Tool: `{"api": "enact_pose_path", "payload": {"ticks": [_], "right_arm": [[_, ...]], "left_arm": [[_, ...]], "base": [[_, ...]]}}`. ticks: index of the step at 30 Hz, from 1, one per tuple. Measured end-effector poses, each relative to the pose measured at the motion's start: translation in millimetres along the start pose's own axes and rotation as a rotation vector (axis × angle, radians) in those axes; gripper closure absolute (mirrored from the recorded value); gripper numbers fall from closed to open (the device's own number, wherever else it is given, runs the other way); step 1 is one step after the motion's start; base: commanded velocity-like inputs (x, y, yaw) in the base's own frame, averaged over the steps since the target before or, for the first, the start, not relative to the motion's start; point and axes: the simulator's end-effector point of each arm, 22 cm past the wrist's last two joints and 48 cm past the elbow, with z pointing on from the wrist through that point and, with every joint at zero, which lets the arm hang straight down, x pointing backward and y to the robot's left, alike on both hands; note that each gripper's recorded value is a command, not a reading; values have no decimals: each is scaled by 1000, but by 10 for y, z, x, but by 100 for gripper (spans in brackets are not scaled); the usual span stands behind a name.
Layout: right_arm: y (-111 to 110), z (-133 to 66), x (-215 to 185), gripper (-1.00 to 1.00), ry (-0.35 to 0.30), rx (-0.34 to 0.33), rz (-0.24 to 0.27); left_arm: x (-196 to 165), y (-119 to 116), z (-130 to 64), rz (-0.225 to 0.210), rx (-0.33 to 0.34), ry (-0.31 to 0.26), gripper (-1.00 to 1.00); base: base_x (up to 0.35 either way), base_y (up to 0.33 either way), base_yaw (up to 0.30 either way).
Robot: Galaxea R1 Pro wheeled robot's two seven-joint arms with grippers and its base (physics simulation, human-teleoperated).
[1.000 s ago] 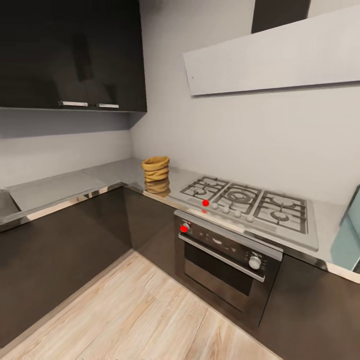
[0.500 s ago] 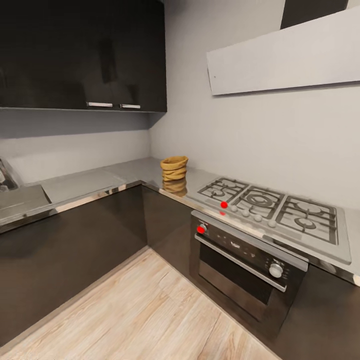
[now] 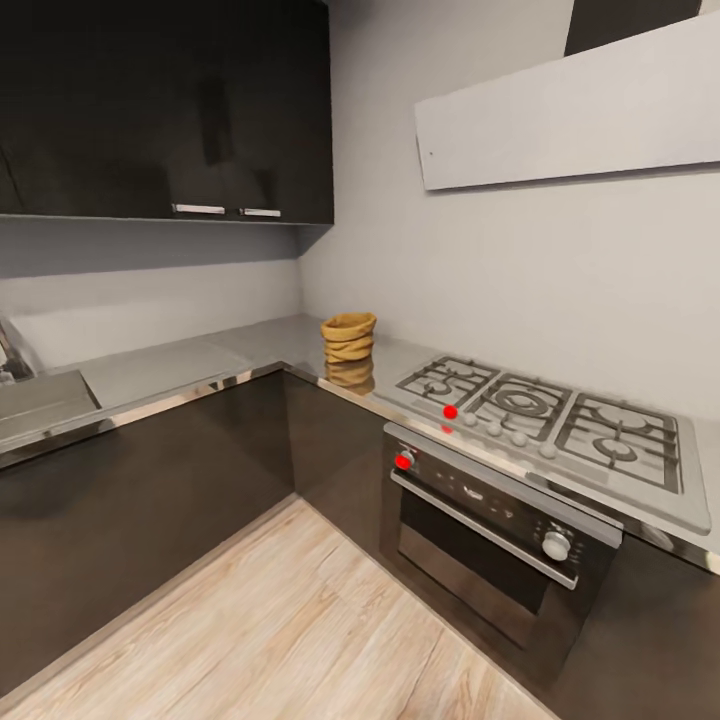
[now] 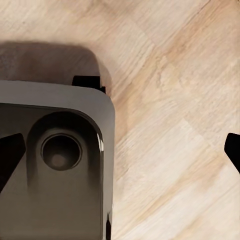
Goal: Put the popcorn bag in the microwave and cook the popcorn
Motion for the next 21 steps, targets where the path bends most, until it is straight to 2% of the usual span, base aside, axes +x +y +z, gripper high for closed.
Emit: {"api": "enact_pose_path", "payload": {"ticks": [9,21], "right_arm": [[-6,-1,7,-100,1,-7,2],[-31,-1,5,-100,1,3,6]], "left_arm": [[4,-6,0,3,3,1,-100],[14,-24,-1,2,4,2,-100]], "base": [[303,139,0],[285,229,0]]}}
